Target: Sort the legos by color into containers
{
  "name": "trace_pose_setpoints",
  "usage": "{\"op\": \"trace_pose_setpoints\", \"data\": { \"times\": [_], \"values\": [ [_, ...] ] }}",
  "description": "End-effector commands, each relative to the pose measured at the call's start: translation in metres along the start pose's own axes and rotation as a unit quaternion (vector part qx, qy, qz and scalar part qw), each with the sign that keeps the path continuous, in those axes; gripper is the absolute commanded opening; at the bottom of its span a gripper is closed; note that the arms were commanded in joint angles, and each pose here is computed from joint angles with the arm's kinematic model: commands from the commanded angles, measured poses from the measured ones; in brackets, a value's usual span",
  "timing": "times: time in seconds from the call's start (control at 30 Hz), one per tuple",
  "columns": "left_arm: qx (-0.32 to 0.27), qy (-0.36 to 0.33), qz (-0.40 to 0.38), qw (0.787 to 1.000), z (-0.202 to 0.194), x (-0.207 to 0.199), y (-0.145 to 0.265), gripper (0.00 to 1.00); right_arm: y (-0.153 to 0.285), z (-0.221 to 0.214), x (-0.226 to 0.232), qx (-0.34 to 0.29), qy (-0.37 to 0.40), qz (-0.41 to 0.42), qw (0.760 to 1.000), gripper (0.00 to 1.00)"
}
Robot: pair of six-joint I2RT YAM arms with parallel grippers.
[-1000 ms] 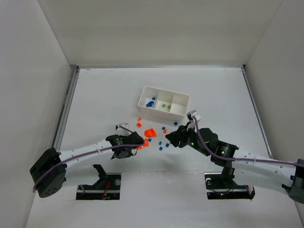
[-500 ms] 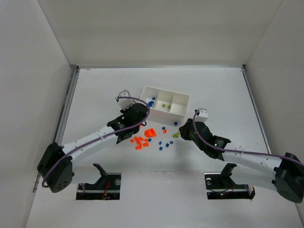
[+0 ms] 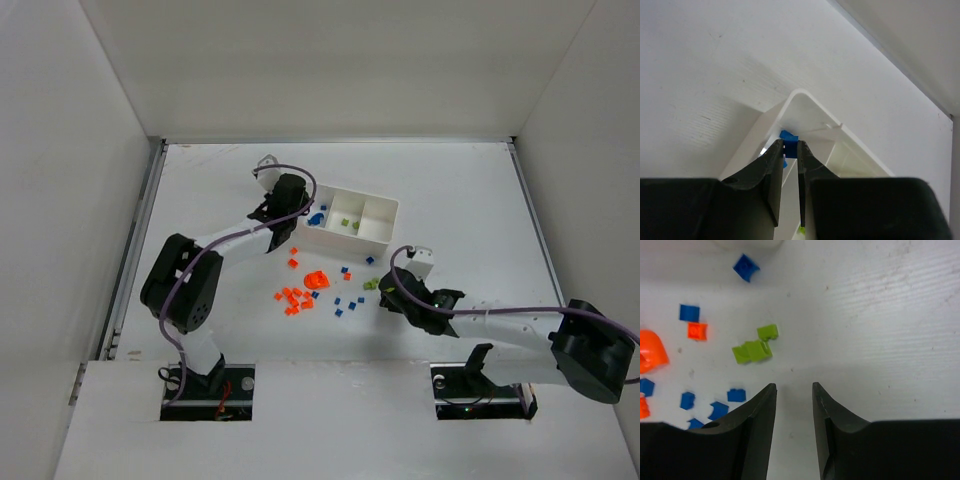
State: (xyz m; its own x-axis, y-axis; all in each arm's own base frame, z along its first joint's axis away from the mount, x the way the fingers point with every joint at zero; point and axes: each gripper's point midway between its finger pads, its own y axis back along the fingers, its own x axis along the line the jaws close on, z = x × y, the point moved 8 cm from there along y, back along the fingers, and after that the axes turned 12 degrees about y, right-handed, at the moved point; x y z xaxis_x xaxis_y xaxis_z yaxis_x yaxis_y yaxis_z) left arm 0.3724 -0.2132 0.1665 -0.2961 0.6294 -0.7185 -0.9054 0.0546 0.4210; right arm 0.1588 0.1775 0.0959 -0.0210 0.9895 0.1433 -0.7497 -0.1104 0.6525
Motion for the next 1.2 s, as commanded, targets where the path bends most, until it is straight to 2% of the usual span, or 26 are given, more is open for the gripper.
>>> {"op": "trace_pose_setpoints", "data": {
  "times": [0.0, 0.37, 0.57, 0.73, 1.0, 1.17],
  "values": [
    [0.007, 0.01, -0.047, 0.999, 0.007, -0.022, -0.011, 0.09, 0.004, -0.008, 0.004, 0.021, 0.008, -0.023, 0.999, 0.4],
    [0.038, -0.013, -0.052, 0.998, -0.013, -0.021, -0.013, 0.13, -0.007, -0.009, 0.028, 0.025, 0.056, -0.012, 0.998, 0.43],
    [0.038, -0.022, -0.051, 0.998, -0.013, -0.021, -0.01, 0.31, -0.026, 0.007, 0.037, 0.011, 0.07, -0.01, 0.997, 0.43],
    [0.027, -0.035, -0.069, 0.997, -0.005, -0.027, 0.008, 0.4, -0.043, 0.017, 0.037, 0.005, 0.072, -0.012, 0.997, 0.42],
    [0.034, -0.059, -0.092, 0.993, -0.011, -0.025, 0.045, 0.41, -0.055, 0.023, 0.037, 0.006, 0.06, 0.003, 0.998, 0.33],
    [0.055, -0.091, -0.111, 0.988, -0.025, -0.012, 0.083, 0.36, -0.05, 0.02, 0.033, 0.009, 0.06, 0.002, 0.998, 0.25]
  ]
}}
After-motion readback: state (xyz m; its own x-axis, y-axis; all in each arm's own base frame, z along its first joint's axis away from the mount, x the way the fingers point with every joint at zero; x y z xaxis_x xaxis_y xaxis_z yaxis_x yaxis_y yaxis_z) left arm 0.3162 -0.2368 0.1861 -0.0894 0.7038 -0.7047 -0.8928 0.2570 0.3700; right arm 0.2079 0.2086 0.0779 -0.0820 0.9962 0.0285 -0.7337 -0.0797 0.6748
